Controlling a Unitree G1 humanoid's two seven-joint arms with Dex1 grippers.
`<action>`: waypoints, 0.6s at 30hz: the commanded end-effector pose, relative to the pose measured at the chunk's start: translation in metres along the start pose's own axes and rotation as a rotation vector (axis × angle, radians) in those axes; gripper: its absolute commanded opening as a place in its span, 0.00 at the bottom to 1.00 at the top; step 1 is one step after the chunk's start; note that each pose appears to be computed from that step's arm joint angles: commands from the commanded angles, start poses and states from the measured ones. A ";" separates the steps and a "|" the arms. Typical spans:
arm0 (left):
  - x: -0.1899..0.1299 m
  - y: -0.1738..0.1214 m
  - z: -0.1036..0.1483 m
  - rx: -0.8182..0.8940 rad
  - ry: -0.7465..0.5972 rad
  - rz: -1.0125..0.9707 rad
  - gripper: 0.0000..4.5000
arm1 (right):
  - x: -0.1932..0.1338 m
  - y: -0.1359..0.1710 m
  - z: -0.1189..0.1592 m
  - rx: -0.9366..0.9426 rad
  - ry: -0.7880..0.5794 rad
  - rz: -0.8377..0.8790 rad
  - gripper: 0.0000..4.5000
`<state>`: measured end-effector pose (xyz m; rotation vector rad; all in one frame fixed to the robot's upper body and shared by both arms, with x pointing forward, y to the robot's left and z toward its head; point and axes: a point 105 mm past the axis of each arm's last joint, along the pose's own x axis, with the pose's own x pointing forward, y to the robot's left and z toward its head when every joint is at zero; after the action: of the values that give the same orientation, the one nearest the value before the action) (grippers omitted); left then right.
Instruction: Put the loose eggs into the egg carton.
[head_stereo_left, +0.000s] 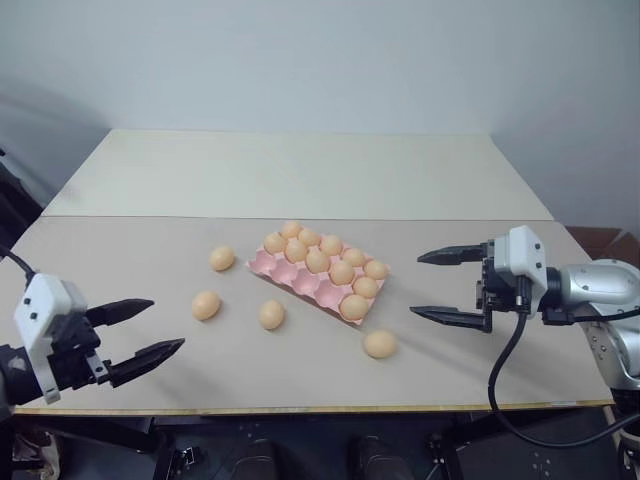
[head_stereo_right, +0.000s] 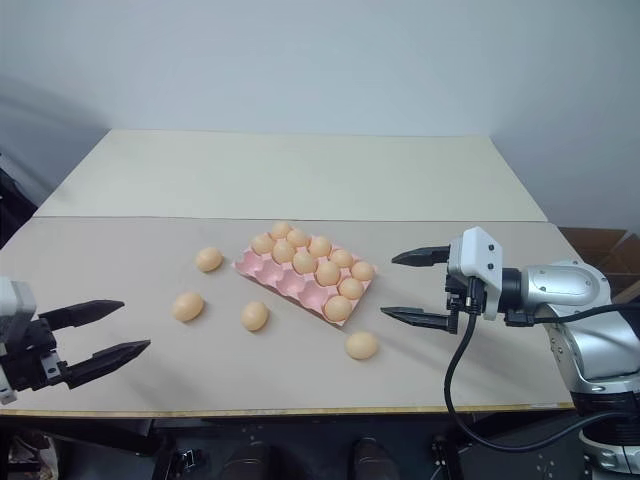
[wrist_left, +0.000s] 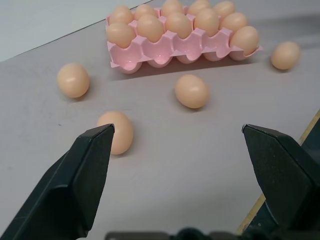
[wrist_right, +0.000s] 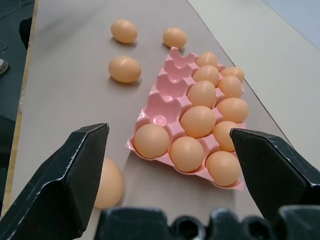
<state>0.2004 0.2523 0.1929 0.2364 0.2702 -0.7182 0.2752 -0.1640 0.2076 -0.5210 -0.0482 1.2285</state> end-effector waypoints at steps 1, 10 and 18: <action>-0.004 0.000 0.015 0.015 -0.044 -0.006 0.99 | 0.001 0.001 0.008 -0.038 -0.015 0.003 1.00; -0.005 -0.003 0.014 0.022 -0.016 -0.030 0.99 | 0.002 0.005 0.008 -0.026 -0.022 0.006 1.00; 0.006 -0.005 0.007 0.063 0.018 -0.056 0.99 | -0.003 0.009 0.006 -0.042 0.028 0.072 1.00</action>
<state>0.2026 0.2457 0.1920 0.2557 0.2938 -0.7692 0.2684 -0.1611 0.2016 -0.5452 -0.0083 1.2825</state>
